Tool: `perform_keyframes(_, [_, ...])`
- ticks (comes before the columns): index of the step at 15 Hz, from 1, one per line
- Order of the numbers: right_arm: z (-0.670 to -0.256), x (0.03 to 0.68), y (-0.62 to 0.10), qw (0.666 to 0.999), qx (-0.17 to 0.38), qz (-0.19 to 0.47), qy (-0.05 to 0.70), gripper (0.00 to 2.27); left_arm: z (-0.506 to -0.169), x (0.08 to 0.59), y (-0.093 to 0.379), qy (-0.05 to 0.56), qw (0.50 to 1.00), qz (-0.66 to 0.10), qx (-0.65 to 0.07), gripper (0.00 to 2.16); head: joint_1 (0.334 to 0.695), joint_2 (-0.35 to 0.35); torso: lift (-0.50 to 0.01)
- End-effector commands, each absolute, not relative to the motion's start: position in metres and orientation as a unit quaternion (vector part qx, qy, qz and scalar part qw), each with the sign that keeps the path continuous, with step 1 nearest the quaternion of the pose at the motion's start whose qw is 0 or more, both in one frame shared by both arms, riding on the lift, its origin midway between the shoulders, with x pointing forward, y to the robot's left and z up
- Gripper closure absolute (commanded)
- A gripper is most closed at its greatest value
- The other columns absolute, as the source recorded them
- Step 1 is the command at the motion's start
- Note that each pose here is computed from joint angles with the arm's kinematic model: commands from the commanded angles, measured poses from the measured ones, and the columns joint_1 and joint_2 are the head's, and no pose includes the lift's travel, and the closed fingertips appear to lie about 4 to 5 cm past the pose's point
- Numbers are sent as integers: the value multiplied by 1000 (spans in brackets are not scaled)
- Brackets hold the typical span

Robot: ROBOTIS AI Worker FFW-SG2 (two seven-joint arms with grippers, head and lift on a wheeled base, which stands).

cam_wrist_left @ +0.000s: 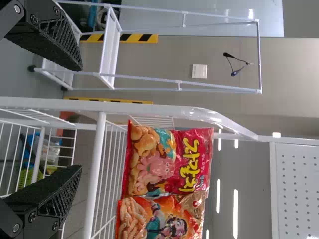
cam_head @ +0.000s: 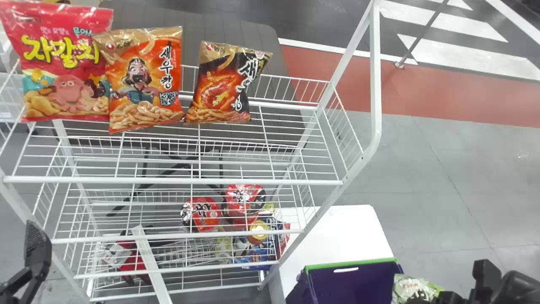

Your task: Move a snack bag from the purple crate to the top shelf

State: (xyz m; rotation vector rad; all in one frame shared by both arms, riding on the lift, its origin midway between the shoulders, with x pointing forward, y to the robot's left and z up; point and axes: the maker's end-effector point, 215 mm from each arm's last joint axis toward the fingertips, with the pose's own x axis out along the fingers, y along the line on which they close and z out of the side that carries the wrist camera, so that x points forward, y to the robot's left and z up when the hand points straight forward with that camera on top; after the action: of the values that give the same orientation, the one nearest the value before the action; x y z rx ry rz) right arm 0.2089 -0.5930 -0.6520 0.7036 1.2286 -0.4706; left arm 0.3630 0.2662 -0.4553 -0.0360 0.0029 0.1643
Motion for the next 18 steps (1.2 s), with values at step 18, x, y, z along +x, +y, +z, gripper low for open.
perform_keyframes(18, [-580,246,-508,741,453,-128,479,2253,-461,362,267,10,996,87,-19,124,695,-350,0])
